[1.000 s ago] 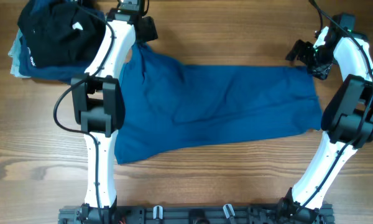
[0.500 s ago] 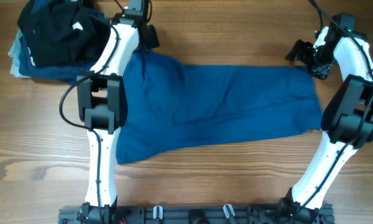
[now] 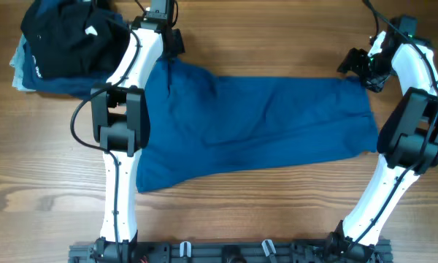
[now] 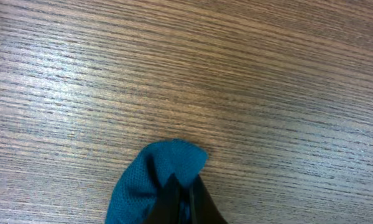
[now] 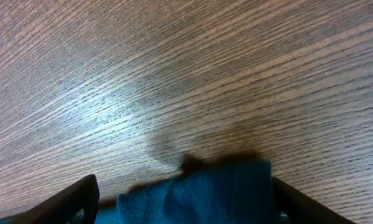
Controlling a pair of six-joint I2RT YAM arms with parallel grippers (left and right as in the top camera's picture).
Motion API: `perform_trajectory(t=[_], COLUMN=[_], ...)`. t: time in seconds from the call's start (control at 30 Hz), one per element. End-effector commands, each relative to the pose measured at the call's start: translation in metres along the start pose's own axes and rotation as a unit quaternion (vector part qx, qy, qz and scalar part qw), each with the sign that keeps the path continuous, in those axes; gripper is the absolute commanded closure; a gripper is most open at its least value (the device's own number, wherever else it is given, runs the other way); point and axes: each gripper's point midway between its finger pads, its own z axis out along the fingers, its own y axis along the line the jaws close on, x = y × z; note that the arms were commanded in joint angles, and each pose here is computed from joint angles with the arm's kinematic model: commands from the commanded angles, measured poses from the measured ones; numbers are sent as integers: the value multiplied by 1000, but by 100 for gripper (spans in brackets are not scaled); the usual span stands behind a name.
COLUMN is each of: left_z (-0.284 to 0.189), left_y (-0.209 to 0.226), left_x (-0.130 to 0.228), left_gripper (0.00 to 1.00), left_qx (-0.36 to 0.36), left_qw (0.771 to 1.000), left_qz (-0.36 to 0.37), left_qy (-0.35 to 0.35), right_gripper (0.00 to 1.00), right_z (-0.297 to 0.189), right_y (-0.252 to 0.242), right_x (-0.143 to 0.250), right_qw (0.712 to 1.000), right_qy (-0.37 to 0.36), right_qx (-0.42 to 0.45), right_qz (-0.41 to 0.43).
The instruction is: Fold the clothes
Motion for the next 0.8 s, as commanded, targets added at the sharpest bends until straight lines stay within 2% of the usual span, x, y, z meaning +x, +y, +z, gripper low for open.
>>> perform_trajectory(t=[0.0, 0.17, 0.23, 0.3, 0.43, 0.5, 0.53, 0.77], left_z=[19, 19, 19, 19, 16, 9, 3, -69], left_y=[-3, -3, -3, -3, -5, -6, -6, -10], left_x=[9, 9, 9, 9, 8, 5, 2, -20], left_gripper=[96, 96, 96, 96, 96, 96, 96, 96], left_qx=[2, 3, 3, 3, 8, 9, 10, 22], left_qw=[1000, 1000, 1000, 1000, 1000, 1000, 1000, 999], left_qz=[2, 2, 1, 1, -17, -17, -18, -19], left_qy=[12, 10, 10, 10, 10, 7, 5, -22], right_gripper=[16, 14, 19, 40, 75, 92, 96, 96], right_z=[5, 4, 4, 4, 4, 3, 3, -29], right_y=[3, 3, 4, 4, 6, 5, 5, 8], right_x=[-2, -11, -15, -16, -20, -21, -22, -29], right_qw=[1000, 1000, 1000, 1000, 999, 999, 999, 998], right_qy=[-1, -19, -26, -29, -37, -39, -39, -66], right_qx=[-2, -2, -3, -4, -11, -12, -12, 0], right_qz=[11, 0, -3, -2, 1, 12, 12, 8])
